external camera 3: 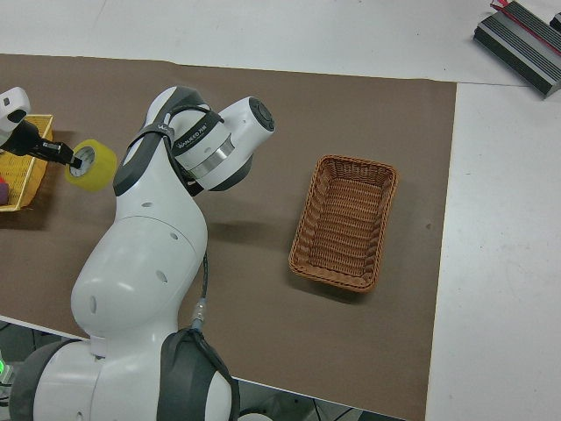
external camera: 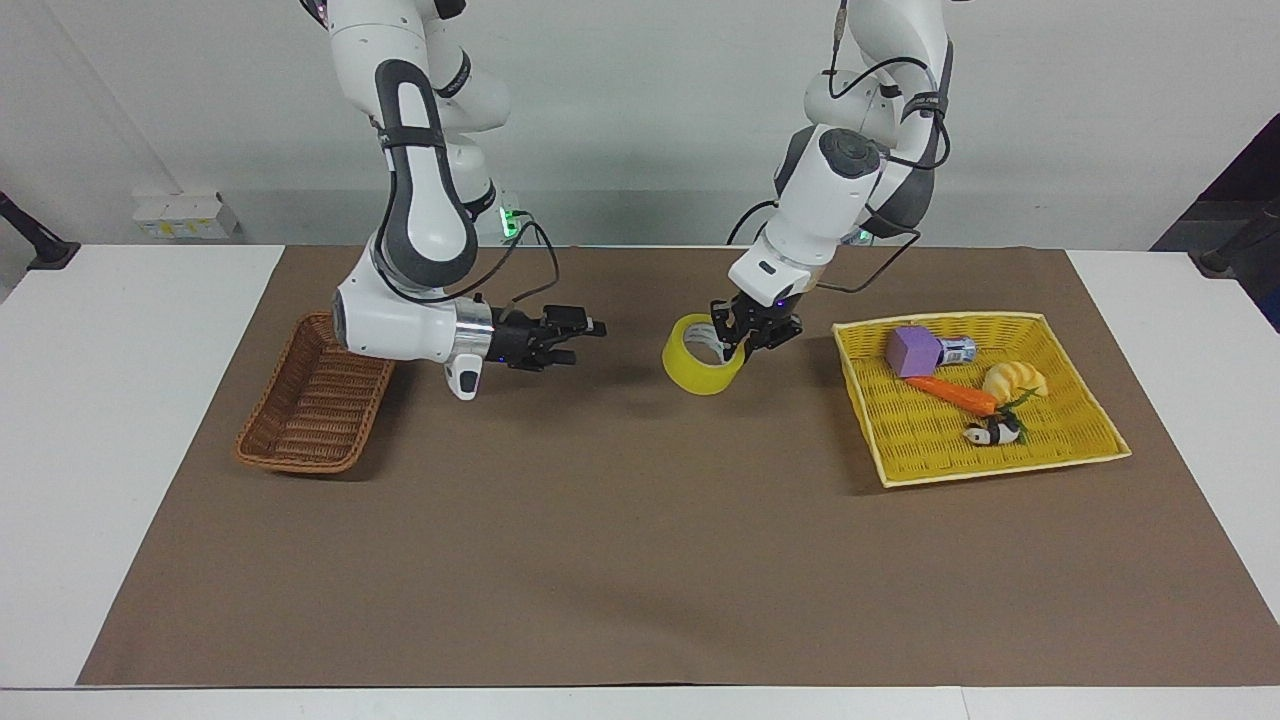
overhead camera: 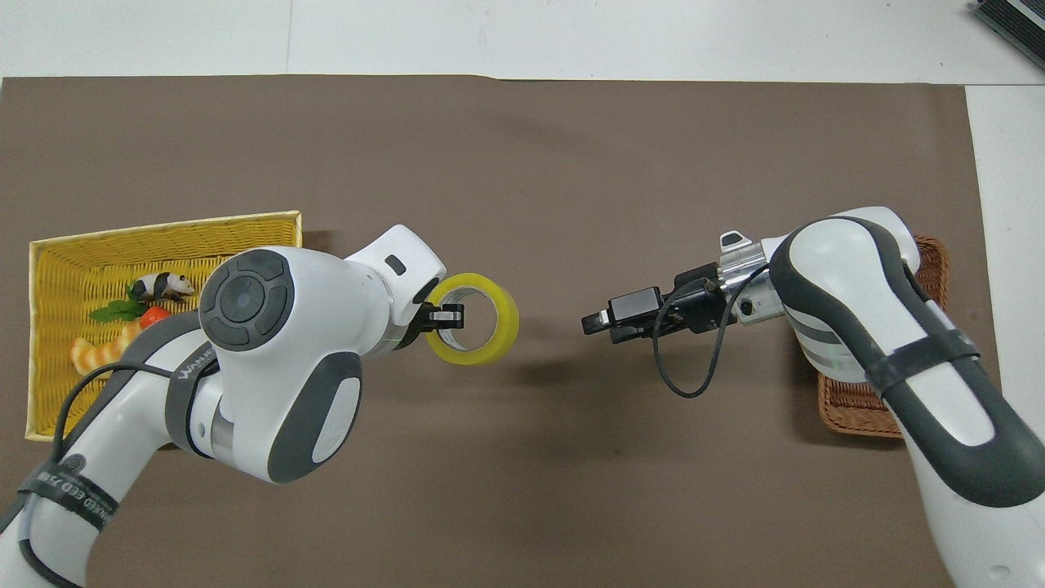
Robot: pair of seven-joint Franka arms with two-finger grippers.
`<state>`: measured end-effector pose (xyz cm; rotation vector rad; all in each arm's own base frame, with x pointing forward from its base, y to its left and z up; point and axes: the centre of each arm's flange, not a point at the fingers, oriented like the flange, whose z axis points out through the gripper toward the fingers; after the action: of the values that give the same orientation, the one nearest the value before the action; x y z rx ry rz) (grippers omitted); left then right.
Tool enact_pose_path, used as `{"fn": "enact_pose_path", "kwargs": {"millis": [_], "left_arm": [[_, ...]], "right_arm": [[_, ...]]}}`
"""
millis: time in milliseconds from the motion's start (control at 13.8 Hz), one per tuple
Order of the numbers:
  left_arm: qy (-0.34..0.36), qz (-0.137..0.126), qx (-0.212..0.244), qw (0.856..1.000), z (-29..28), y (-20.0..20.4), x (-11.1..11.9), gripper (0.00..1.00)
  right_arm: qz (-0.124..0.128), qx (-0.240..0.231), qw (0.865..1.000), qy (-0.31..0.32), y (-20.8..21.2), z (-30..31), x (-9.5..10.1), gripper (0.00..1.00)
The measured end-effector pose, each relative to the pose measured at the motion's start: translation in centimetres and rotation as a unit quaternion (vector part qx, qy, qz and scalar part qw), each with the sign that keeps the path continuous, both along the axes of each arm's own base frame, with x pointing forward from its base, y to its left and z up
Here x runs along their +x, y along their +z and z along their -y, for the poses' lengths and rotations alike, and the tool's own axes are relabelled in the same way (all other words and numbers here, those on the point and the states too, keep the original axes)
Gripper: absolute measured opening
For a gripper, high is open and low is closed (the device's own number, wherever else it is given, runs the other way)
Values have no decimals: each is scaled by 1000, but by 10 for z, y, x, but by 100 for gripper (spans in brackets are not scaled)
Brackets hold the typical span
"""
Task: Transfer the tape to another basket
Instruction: 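Grasp the tape with the right gripper and open the left gripper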
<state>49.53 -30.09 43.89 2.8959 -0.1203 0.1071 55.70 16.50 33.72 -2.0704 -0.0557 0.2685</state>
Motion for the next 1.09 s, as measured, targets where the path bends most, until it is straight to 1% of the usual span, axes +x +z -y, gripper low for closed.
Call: {"fn": "enact_pose_path", "kwargs": {"millis": [145, 363, 581, 726, 1090], "left_arm": [[-1, -1, -1, 1000, 3, 0, -2, 22], [0, -3, -3, 1000, 6, 0, -4, 22], [0, -4, -3, 1000, 7, 0, -4, 22], [1, -5, -4, 1000, 10, -1, -6, 22], [-1, -6, -4, 1000, 15, -1, -9, 22]], "right_arm": [[6, 13, 1000, -16, 1, -26, 0, 100], [19, 12, 999, -23, 3, -56, -4, 100], [21, 15, 999, -39, 5, -70, -5, 100], [15, 18, 999, -43, 6, -78, -6, 100], [21, 10, 998, -50, 7, -99, -11, 100]]}}
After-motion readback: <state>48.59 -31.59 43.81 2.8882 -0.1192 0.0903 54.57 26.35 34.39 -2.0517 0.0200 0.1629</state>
